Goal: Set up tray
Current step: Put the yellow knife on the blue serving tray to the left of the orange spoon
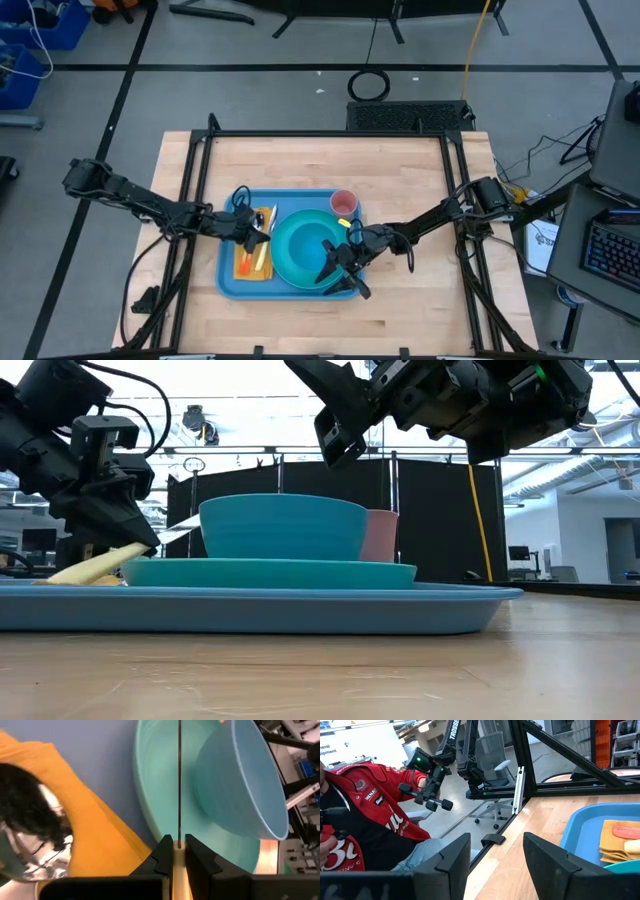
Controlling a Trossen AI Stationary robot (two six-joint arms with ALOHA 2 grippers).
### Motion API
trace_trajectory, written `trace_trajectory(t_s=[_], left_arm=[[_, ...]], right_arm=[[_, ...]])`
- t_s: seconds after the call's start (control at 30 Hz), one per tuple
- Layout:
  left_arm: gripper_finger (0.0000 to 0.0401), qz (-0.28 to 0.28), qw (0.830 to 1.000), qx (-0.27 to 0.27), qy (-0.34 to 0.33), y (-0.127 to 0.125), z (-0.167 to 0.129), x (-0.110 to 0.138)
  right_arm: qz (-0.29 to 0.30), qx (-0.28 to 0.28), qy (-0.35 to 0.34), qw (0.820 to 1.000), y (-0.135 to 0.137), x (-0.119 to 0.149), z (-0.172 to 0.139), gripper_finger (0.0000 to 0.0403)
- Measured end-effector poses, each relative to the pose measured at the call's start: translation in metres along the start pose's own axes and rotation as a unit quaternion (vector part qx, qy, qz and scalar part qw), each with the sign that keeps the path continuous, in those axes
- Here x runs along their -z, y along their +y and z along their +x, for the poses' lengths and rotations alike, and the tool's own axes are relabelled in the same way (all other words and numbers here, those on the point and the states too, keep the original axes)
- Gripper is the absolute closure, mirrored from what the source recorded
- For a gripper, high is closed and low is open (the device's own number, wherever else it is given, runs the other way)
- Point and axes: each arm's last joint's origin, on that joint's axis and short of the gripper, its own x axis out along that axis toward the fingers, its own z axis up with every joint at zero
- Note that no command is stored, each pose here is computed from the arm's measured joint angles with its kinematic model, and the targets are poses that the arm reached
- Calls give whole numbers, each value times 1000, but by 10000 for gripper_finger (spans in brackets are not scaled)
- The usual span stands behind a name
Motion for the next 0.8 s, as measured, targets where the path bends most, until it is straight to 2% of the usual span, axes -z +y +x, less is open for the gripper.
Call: trace_trajectory(t_s=[0.43, 0.8], left_arm=[[373, -29, 1000, -9, -6, 1, 0, 1], [373, -35, 999, 6, -5, -1, -1, 0]], right_arm=[[0, -1, 0, 1000, 0, 0, 0, 232], [1, -1, 3, 1000, 0, 1, 0, 232]])
